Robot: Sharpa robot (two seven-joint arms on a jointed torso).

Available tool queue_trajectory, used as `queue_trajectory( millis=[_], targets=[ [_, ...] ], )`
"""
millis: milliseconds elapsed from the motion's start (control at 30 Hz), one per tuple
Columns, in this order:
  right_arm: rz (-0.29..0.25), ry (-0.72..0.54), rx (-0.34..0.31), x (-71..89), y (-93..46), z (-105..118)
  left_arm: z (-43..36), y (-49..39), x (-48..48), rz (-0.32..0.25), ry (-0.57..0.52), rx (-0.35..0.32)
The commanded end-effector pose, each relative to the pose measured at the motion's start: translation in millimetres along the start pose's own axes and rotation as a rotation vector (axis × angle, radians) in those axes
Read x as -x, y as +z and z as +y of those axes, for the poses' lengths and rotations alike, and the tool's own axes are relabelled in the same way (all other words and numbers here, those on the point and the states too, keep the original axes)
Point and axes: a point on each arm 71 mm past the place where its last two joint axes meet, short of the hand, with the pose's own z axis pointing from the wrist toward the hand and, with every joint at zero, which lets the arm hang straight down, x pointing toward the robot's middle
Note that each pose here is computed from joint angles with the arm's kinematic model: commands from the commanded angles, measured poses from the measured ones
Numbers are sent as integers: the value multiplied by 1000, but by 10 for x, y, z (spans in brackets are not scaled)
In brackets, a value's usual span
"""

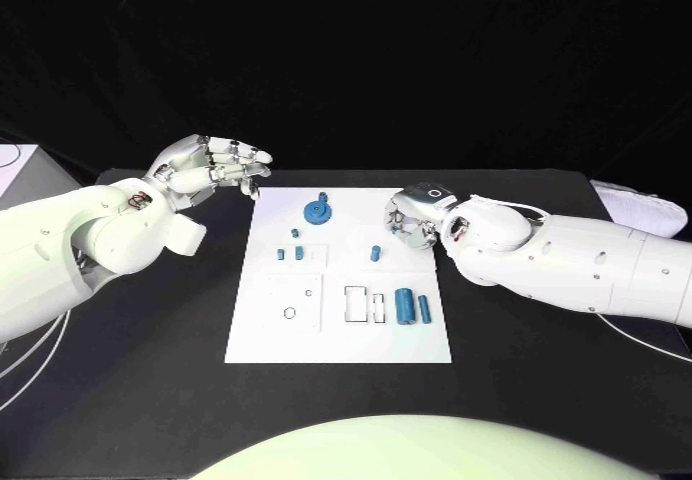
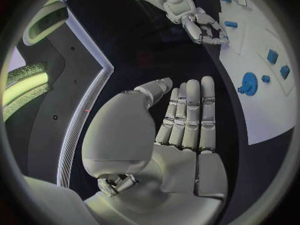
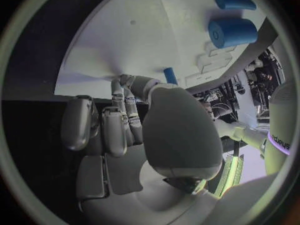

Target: Assemble the parts on the task board

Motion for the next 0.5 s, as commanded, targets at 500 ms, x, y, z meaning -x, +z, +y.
queue_trajectory(
  millis=[500],
  targets=[
    [-197,115,25,334,-211,68,11,-3,32,6,-2,5]
  ],
)
